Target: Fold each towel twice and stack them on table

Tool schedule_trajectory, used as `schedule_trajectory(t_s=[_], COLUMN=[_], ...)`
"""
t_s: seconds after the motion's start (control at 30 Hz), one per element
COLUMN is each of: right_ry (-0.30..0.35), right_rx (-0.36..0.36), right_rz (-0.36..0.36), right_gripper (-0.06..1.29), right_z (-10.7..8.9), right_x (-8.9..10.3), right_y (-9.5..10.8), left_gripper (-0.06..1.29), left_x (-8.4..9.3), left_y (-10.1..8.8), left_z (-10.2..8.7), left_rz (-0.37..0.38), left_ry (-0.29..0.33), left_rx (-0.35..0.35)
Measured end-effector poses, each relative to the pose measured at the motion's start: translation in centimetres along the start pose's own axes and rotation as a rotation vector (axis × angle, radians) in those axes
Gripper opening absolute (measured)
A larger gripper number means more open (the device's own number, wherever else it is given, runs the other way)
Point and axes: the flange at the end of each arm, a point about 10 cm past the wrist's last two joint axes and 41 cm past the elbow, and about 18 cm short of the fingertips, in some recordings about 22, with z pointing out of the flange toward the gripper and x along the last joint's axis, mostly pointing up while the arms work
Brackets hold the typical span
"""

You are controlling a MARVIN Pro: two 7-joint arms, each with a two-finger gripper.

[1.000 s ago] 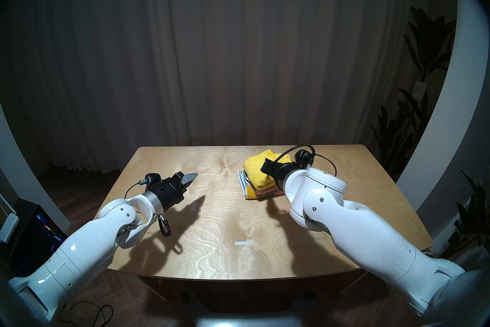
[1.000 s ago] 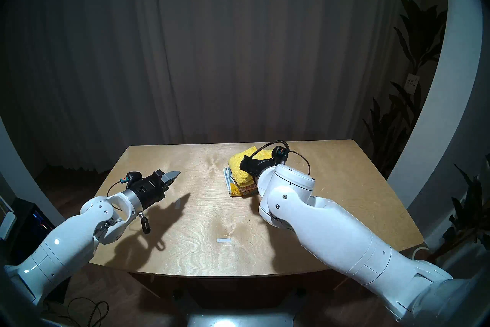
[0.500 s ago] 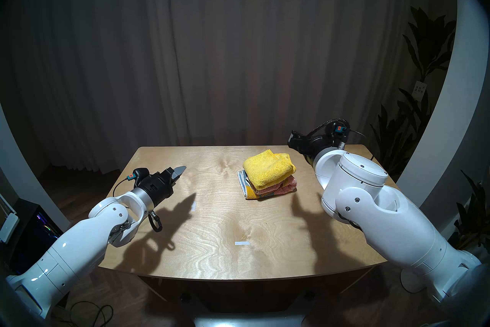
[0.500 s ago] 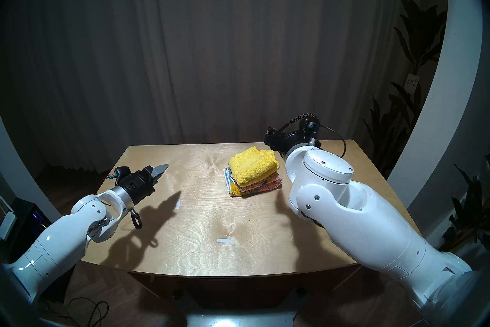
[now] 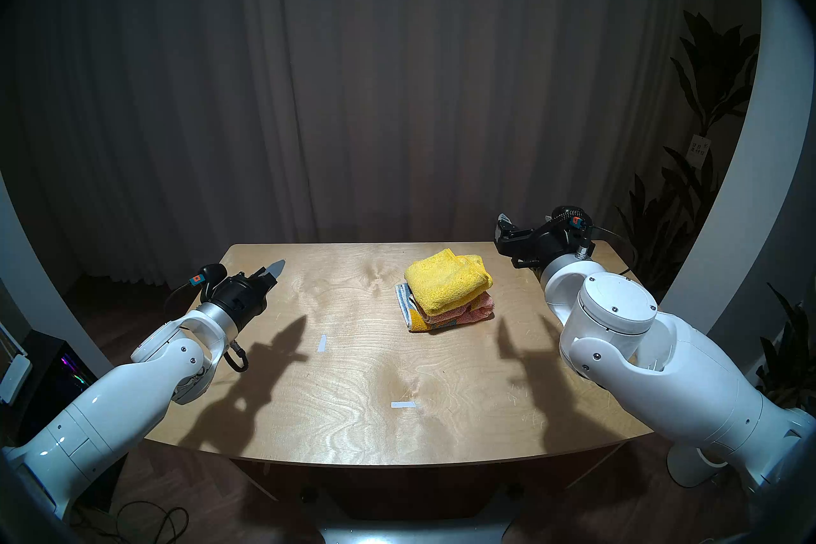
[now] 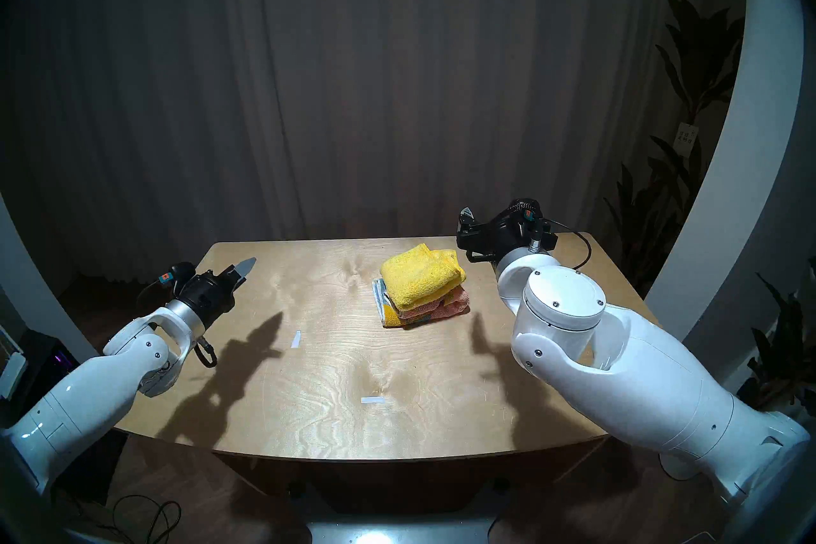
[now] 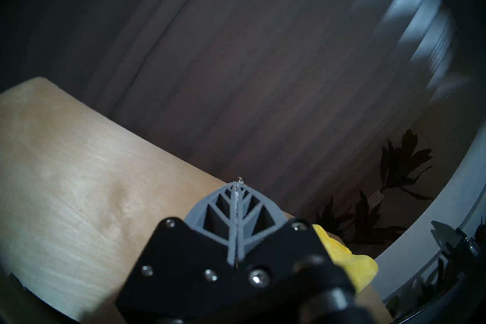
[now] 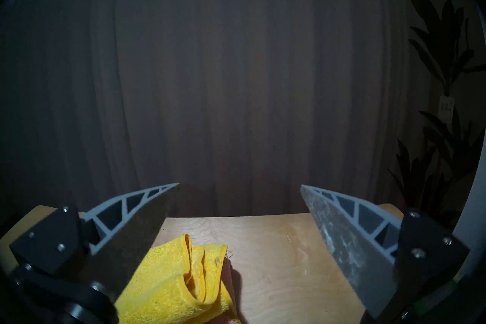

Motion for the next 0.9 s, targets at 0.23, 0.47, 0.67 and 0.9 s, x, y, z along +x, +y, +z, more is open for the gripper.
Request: schedule_trajectory(t_s=[0.23,0.47,0.67,0.9], right_ry=[0.047,0.077,0.103,0.121], right_rx=[0.051,0.073,0.075,0.106], right_rz=[-0.048,-0.084,-0.123,-0.194], right_gripper=[1.2,1.2,1.2,1.2], right_z=[0.6,1.4,1.9,2.7], right_x=[-1.1,-1.9,-2.0,-3.1], right_y=[0.4,1.1,1.6,2.1], left_gripper=[1.25,1.25,1.25,1.25], left_x=[0.6,1.5,2.2,3.0], left_y=[-0.4,-0.7,-1.1,-1.8], left_z=[-0.5,-1.0,-1.3,-1.7], left_rz=[0.156,0.347,0.514,0.684], left_ry=[0.052,0.105,0.136,0.172], left_rx=[0.042,0.08,0.119,0.194])
